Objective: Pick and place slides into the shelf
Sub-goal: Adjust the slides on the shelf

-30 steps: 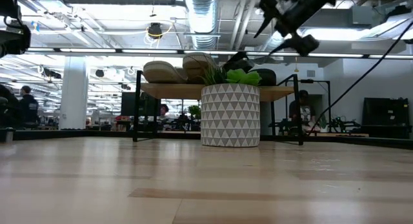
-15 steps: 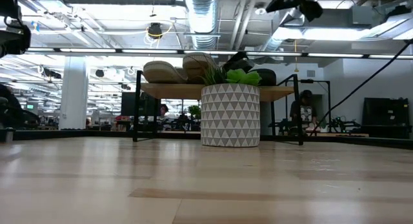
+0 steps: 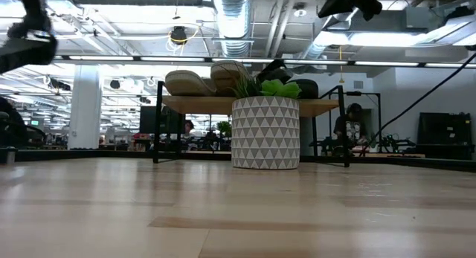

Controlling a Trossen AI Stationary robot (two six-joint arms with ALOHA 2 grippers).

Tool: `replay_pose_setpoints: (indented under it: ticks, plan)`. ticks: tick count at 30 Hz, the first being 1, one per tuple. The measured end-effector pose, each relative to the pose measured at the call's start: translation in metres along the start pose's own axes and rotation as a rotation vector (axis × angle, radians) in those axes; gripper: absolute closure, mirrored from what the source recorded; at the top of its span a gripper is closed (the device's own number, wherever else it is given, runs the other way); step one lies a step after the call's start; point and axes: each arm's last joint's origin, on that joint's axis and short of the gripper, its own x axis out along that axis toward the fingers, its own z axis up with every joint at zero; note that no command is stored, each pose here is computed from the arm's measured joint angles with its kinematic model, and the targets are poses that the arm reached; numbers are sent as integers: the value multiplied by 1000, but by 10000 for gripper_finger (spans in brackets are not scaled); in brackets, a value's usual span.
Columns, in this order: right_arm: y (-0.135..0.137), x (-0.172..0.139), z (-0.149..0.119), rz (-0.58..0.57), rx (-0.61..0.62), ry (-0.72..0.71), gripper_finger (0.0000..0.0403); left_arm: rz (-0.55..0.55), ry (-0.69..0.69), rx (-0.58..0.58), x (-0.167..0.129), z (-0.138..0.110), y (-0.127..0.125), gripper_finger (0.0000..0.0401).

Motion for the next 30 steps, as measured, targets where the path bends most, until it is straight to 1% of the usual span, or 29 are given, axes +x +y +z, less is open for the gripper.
replay_pose_setpoints:
  ticks: [2, 3, 4, 6, 9, 11, 14, 17, 19, 21, 23, 28, 30]
  plan:
    - [-4, 1, 1, -19, -20, -4, 402, -90, 8, 24, 7, 10, 8, 401]
    - [-6, 1, 2, -27, -26, -6, 402, -96, 11, 12, 7, 14, 14, 401]
    - [-7, 2, 2, -34, -34, -7, 402, -66, 5, 13, 6, 16, 18, 401]
    - [-10, 2, 3, -43, -51, -9, 402, -82, 8, 6, 7, 18, 22, 401]
    - [-12, 3, 4, -39, -64, -6, 402, -86, 8, 13, 7, 13, 15, 401]
    - [-14, 3, 4, -30, -60, -4, 402, -83, 7, 13, 6, 5, 5, 401]
    - [-14, 3, 5, -4, -58, -4, 403, -62, 6, 1, 3, -11, -23, 401]
    - [-13, 5, 4, 13, -60, 5, 403, 16, -1, 3, 0, -23, -62, 401]
    - [-12, 6, 4, 27, -61, 14, 403, 81, -6, 44, 2, -28, -90, 401]
    - [-12, 6, 4, 35, -60, 15, 403, 138, -7, 63, 8, -24, -112, 401]
    - [-11, 6, 3, 46, -60, 18, 403, 161, -5, 88, 13, -18, -131, 401]
    - [-1, 4, 0, 122, -74, 37, 403, 133, -5, 129, 20, 6, -180, 401]
    - [3, 3, -1, 147, -82, 43, 403, 90, -8, 132, 20, 19, -201, 401]
